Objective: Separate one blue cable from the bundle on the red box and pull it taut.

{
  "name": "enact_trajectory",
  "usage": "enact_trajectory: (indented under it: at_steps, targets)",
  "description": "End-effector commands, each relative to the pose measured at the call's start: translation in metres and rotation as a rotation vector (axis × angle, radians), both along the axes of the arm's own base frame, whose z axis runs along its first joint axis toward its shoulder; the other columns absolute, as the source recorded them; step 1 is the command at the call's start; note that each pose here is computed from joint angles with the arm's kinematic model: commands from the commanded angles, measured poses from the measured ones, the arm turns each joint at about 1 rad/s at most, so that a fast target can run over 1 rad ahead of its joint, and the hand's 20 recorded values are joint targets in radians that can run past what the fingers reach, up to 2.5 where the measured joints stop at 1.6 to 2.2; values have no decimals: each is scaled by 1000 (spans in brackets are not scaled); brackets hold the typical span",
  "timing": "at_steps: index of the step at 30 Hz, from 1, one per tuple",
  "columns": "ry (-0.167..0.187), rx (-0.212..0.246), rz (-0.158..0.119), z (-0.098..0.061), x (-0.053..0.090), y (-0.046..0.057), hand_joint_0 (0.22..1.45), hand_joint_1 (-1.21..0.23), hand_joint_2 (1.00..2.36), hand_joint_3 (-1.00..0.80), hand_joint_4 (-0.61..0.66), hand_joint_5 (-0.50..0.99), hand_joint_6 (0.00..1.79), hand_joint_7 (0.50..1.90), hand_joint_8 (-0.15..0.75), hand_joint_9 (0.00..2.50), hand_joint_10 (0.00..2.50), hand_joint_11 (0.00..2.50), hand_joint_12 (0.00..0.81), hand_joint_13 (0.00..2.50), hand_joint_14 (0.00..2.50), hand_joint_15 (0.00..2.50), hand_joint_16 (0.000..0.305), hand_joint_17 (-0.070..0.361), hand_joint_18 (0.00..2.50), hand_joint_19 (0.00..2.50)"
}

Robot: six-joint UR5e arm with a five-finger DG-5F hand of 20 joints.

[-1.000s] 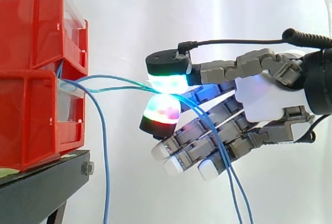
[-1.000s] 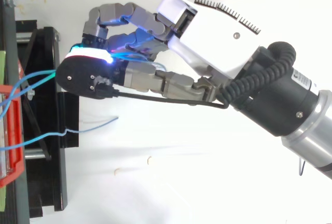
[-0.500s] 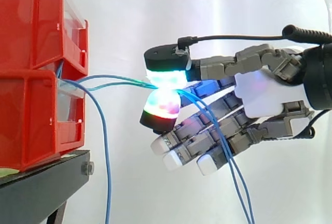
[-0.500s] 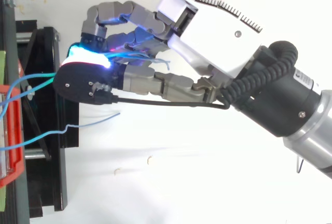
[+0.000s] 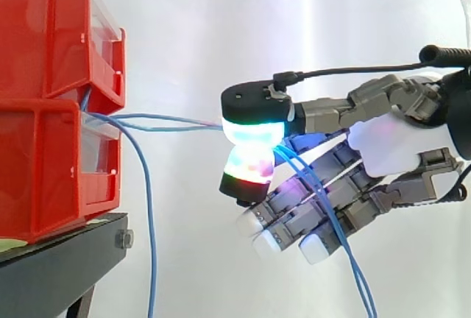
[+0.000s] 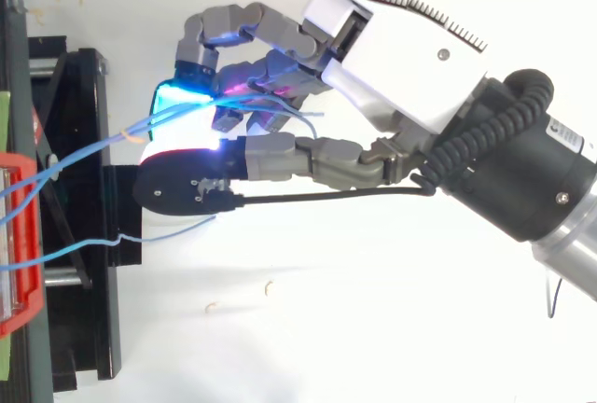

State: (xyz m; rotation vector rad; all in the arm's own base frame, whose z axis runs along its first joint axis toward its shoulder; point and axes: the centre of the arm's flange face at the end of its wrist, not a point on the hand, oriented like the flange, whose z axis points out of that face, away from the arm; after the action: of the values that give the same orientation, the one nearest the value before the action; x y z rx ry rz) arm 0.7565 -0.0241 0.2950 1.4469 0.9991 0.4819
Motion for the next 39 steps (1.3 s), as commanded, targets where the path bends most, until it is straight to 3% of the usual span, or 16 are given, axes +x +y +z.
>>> enact_trajectory:
  at_steps: [1,2,5,9,14,20,25,28,32,39]
  targets:
    - [5,4,-1,1,-1,0,506,-736,1000,-500,248,-103,604,1156,350,1001,10,447,366,862,11,364,44,98,957,491]
    - [6,5,-1,1,-2,0,482,-591,1000,-500,260,-90,594,1182,373,1057,9,442,377,885,10,366,46,104,983,496]
    - [7,5,-1,0,-1,0,478,-394,1000,-500,256,-77,579,1223,376,1078,11,430,386,906,11,372,48,108,1002,508]
    - [7,5,-1,0,-1,0,523,-321,1000,-500,225,-72,559,1270,364,1076,10,440,368,893,12,386,45,100,967,542]
    - [7,5,-1,0,-1,0,625,-589,1011,-261,231,-72,526,1289,373,1097,12,442,375,934,10,380,45,101,1014,527]
    - [5,5,-1,0,-1,0,672,-734,1011,-89,246,-72,509,1293,379,1110,10,449,379,958,10,378,46,103,1046,481]
    - [4,-4,-1,5,0,0,689,-788,1012,-161,224,-83,528,1287,356,1071,10,467,362,934,11,379,42,95,1012,486]
    - [23,-49,3,11,2,-5,706,-834,1014,-259,195,-101,569,1241,338,1020,11,486,345,884,12,378,39,88,963,486]
    - [25,-49,2,11,2,-6,734,-930,1009,-366,192,-118,624,1153,323,979,11,492,340,862,13,368,39,87,944,460]
    - [25,-46,4,9,2,-4,768,-957,1003,-458,198,-131,671,1074,315,958,11,497,339,850,14,360,38,86,932,450]
